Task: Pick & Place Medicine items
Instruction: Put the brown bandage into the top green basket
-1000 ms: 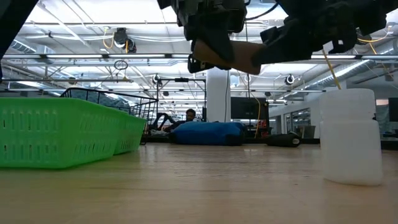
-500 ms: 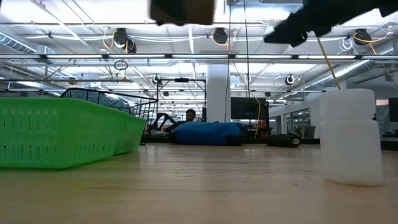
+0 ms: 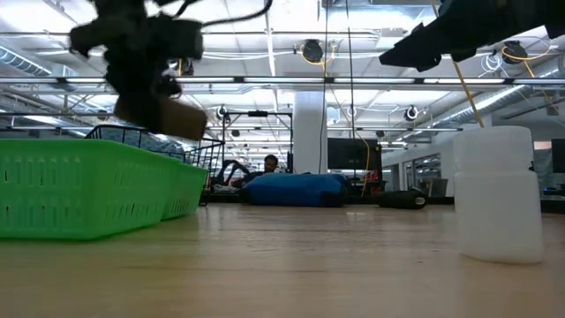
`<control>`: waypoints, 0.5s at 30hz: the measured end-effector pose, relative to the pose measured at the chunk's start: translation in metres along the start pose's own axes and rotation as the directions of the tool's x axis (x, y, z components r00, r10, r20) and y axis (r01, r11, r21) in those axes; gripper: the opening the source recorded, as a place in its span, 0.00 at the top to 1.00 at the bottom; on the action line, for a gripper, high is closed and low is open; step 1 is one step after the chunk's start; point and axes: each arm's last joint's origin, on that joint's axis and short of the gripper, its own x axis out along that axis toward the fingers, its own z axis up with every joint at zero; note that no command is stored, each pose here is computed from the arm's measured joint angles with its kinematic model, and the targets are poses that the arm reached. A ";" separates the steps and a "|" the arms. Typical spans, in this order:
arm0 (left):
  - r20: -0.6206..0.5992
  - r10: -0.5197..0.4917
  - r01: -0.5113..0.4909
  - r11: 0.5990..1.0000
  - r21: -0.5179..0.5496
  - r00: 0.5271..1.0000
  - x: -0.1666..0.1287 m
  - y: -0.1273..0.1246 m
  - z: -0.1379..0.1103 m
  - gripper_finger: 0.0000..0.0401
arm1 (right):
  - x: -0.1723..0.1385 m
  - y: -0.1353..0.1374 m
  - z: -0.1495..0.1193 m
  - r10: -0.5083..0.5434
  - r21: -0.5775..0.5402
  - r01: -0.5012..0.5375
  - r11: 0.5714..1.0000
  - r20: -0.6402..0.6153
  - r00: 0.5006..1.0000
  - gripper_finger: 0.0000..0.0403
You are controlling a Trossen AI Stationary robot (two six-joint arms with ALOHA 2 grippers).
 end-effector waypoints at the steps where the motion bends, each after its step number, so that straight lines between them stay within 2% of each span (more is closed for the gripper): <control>1: 0.004 -0.003 0.003 1.000 0.005 1.000 0.006 0.001 -0.004 0.85 | 0.000 0.000 0.000 -0.001 -0.001 0.001 1.000 0.004 1.000 0.53; 7: 0.003 0.009 -0.009 1.000 0.017 1.000 0.032 0.003 -0.023 0.84 | 0.000 0.000 0.001 -0.001 -0.003 0.001 1.000 0.008 1.000 0.54; 15: 0.008 0.046 -0.046 0.999 -0.007 0.999 0.036 0.004 -0.027 0.82 | 0.000 0.000 0.001 -0.002 -0.005 0.002 1.000 0.008 1.000 0.54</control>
